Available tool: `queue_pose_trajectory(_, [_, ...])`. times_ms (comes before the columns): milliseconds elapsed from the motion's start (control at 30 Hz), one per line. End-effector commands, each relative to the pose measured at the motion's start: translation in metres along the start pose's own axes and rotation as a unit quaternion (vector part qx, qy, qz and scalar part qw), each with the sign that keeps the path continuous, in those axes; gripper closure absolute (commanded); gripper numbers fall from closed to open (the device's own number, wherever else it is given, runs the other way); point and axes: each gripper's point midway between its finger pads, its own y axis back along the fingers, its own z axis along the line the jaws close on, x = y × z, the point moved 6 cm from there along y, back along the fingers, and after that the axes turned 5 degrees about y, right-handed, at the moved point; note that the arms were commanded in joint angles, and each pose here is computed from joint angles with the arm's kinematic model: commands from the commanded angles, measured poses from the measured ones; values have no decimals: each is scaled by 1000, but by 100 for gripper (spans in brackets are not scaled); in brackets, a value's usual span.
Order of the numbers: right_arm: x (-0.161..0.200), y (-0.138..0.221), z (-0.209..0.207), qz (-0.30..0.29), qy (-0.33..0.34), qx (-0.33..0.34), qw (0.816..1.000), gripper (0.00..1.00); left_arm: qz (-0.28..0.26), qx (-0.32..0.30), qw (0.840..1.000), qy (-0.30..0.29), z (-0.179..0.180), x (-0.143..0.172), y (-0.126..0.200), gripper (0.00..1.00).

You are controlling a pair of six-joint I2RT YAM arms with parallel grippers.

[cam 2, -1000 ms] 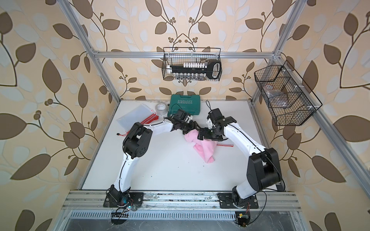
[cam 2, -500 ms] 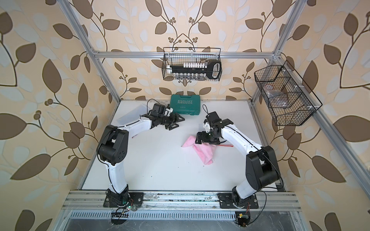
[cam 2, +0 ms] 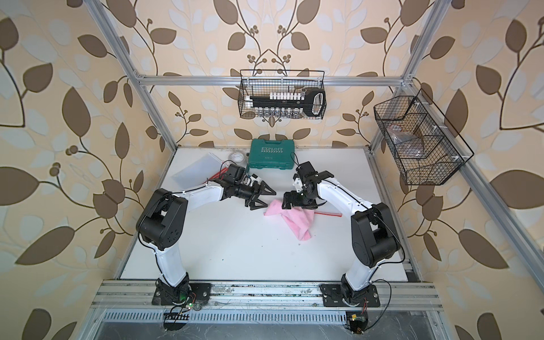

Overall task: Wipe the document bag
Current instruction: Place the cleaning item at the center of the board.

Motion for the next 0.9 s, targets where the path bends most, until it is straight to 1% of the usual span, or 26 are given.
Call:
queue_pose_trajectory(0, [-9, 1, 6, -7, 12, -8, 1000, 6, 33, 2, 999, -26, -13, 7, -11, 17])
queue_pose_trajectory(33, [-11, 2, 7, -10, 12, -10, 1000, 6, 39, 0, 999, -22, -11, 6, -15, 17])
queue_pose_trajectory(100, [-14, 5, 9, -14, 12, -12, 1000, 6, 50, -9, 999, -9, -6, 5, -23, 21])
queue_pose_trajectory(167, [-16, 7, 10, -17, 13, -13, 1000, 6, 54, -16, 998, -11, 2, 4, -26, 27])
queue_pose_trajectory(233, [-16, 9, 12, -19, 13, -17, 1000, 6, 56, -20, 998, -7, 6, 3, -28, 36])
queue_pose_trajectory(267, [-17, 9, 13, -19, 13, -19, 1000, 6, 59, -22, 998, -2, 9, 3, -30, 46])
queue_pose_trajectory(333, [-16, 11, 13, -21, 12, -20, 1000, 6, 58, -30, 998, 2, 13, 2, -31, 75])
queue_pose_trajectory(400, [-16, 13, 13, -21, 12, -19, 1000, 5, 55, -36, 998, 1, 15, 2, -30, 99])
queue_pose_trajectory(500, [-13, 18, 12, -21, 13, -12, 1000, 2, 40, -48, 998, -4, 17, 3, -22, 100])
queue_pose_trajectory(567, [-12, 24, 5, -27, 6, 8, 1000, 2, 34, -66, 997, -7, 21, 4, -13, 100])
queue_pose_trajectory(700, [-18, 34, -27, -47, -46, 15, 998, 2, 14, -115, 993, -6, 43, 16, 25, 100])
queue_pose_trajectory(767, [-23, 32, -45, -54, -63, 42, 996, 2, 7, -131, 991, 5, 59, 23, 43, 100])
queue_pose_trajectory(833, [-31, 23, -62, -44, -75, 75, 993, 2, 8, -154, 988, 8, 74, 32, 53, 100])
queue_pose_trajectory(867, [-35, 17, -68, -41, -80, 89, 992, 3, 8, -168, 986, 7, 78, 36, 56, 100])
